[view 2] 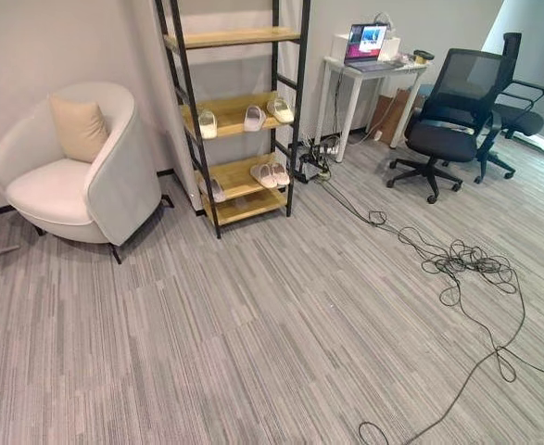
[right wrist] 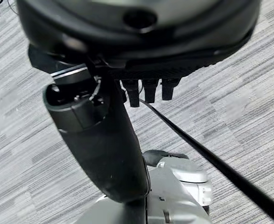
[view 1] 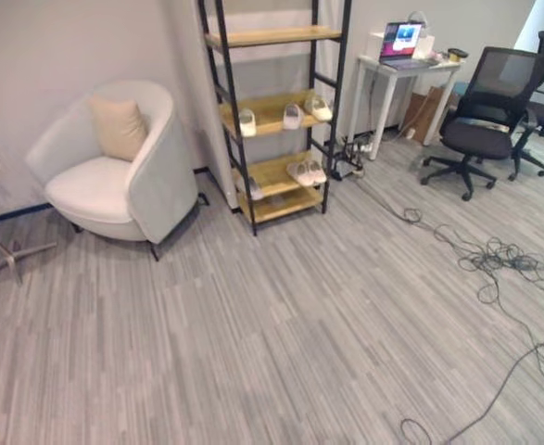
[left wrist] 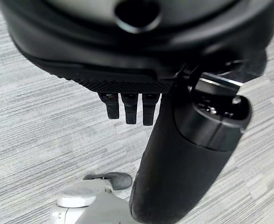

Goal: Arrange the slippers neatly on the shoe rack.

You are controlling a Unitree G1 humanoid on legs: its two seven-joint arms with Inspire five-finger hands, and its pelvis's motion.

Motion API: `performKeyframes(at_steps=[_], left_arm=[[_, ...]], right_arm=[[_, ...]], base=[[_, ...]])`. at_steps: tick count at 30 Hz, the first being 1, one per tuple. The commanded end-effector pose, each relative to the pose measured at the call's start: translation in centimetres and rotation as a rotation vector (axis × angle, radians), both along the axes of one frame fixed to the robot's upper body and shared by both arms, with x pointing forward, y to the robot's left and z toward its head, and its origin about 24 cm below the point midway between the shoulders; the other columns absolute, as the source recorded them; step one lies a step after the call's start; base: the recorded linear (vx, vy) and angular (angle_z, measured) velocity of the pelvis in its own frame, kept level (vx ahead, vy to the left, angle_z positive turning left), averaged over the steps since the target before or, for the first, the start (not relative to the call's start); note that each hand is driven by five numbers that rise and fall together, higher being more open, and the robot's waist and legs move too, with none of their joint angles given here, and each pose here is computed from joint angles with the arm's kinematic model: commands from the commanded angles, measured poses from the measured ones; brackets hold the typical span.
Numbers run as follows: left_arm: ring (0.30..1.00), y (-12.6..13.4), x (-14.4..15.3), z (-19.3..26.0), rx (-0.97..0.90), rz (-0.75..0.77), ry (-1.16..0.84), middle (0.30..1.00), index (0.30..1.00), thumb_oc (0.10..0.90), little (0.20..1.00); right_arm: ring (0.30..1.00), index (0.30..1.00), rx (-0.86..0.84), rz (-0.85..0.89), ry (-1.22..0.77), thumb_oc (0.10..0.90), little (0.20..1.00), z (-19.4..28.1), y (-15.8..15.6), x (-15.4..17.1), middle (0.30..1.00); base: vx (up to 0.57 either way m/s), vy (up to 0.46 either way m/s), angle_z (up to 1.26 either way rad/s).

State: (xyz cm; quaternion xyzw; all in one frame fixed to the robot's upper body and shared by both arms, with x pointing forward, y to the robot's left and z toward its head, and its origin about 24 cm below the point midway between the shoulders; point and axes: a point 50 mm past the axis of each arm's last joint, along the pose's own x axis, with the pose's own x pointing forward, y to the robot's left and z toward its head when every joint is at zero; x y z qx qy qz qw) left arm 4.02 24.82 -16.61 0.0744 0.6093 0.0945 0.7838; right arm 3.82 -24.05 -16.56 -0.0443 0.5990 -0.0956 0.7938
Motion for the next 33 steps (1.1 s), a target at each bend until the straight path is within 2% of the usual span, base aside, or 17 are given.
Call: performKeyframes(at_steps=[1, 8, 12, 16, 22, 27, 33], left_arm=[[0.9, -0.4, 1.1, 0.0, 0.004, -0.061, -0.009, 0.9, 0.9, 0.8, 0.9], [0.9, -0.8, 3.4, 0.3, 0.034, -0.163, -0.052, 0.9, 0.9, 0.8, 0.9], [0.9, -0.9, 2.1, 0.0, 0.031, -0.154, -0.016, 0.9, 0.9, 0.8, 0.9], [0.9, -0.9, 0.7, -0.2, 0.029, -0.114, 0.032, 0.9, 0.9, 0.8, 0.9], [0.9, 0.1, 0.4, 0.0, 0.055, -0.075, 0.041, 0.9, 0.9, 0.8, 0.9], [0.9, -0.1, 5.2, 0.8, 0.092, -0.204, -0.072, 0.9, 0.9, 0.8, 0.9], [0.9, -0.9, 8.3, 1.6, 0.091, -0.218, -0.211, 0.9, 0.9, 0.8, 0.9]], right_arm=[[0.9, 0.9, 0.001, 0.057, -0.036, 0.8, 0.9, 0.2, 0.0, 1.1, 0.9], [0.9, 0.9, 0.005, 0.176, -0.06, 0.8, 0.9, 0.4, 0.8, 1.9, 0.9], [0.9, 0.9, 0.012, 0.254, -0.09, 0.8, 0.9, 0.6, 1.7, 2.8, 0.9], [0.9, 0.9, 0.021, 0.352, -0.185, 0.8, 0.9, 1.3, 3.2, 5.4, 0.9], [0.9, 0.9, 0.063, 0.328, -0.181, 0.8, 0.9, 1.1, 4.2, 4.6, 0.9], [0.9, 0.9, 0.051, 0.389, -0.248, 0.8, 0.9, 1.9, 4.7, 6.7, 0.9], [0.9, 0.9, 0.036, 0.401, -0.244, 0.8, 0.9, 2.0, 4.3, 6.1, 0.9]], base=[[0.09, -0.175, 0.0], [0.14, -0.194, 0.24], [0.38, 0.081, 0.16], [0.51, 0.185, -0.3], [0.46, 0.255, -0.37], [0.4, 0.32, 0.01], [0.45, -0.008, -0.11]])
